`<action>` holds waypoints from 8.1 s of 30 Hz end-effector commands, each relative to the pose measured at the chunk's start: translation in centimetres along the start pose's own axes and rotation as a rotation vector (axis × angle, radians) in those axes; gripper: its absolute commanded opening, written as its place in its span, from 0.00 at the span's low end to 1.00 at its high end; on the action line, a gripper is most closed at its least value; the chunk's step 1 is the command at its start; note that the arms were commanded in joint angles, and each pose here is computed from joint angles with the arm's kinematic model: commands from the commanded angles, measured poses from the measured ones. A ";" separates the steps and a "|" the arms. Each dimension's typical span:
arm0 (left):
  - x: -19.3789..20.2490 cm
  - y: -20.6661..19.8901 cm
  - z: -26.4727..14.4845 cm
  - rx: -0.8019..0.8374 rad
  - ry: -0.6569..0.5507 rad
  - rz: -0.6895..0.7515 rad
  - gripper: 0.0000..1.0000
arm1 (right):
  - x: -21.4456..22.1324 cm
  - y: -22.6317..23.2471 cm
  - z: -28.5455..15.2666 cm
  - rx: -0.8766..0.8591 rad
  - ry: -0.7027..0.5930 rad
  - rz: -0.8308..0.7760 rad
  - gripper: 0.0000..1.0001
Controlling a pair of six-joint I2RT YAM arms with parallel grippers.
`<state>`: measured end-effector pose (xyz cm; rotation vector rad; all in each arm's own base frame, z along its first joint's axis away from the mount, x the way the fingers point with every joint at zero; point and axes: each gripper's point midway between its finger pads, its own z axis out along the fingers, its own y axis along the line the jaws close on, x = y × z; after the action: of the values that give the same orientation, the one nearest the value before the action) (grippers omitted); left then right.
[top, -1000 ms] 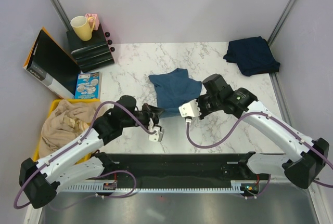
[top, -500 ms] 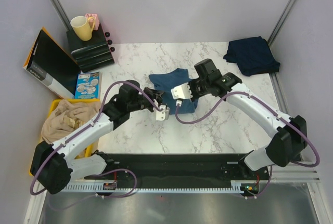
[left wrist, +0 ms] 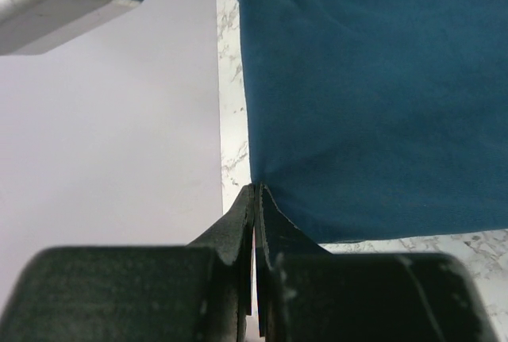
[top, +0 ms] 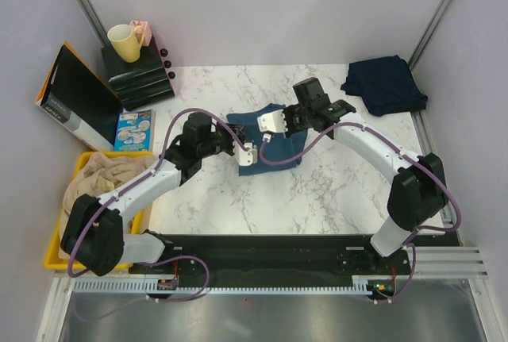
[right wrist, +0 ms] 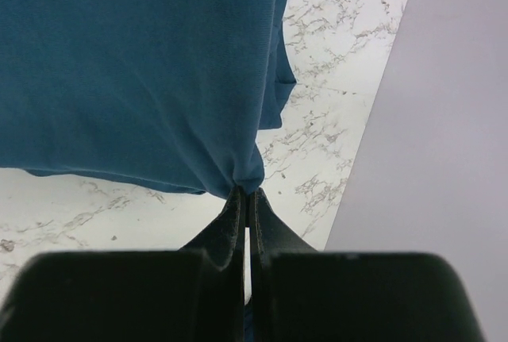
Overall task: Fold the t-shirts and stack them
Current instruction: Fold the tshirt
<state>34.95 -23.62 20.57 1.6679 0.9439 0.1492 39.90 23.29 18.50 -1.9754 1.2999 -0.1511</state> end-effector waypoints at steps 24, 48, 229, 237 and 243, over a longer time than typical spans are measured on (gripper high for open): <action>8.5 9.3 6.2 -0.315 0.089 0.102 0.02 | 3.8 -9.5 7.1 0.313 0.030 0.053 0.00; 1.9 10.5 1.8 -0.338 -0.025 0.109 0.02 | 2.3 -9.4 0.3 0.390 0.014 0.100 0.00; 9.9 -3.9 4.0 0.414 0.468 -0.790 0.52 | 2.2 4.3 14.6 -0.559 -0.350 1.032 0.65; 9.6 -4.5 3.8 0.430 0.466 -0.813 0.52 | 2.2 2.2 13.8 -0.491 -0.326 1.004 0.01; 9.3 -4.7 3.9 0.436 0.455 -0.824 0.52 | 1.8 -0.7 10.8 -0.383 -0.303 0.956 0.00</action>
<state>41.01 -19.60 10.79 1.5081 2.0839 -0.2185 44.53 27.09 3.88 -1.3526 2.1649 1.0036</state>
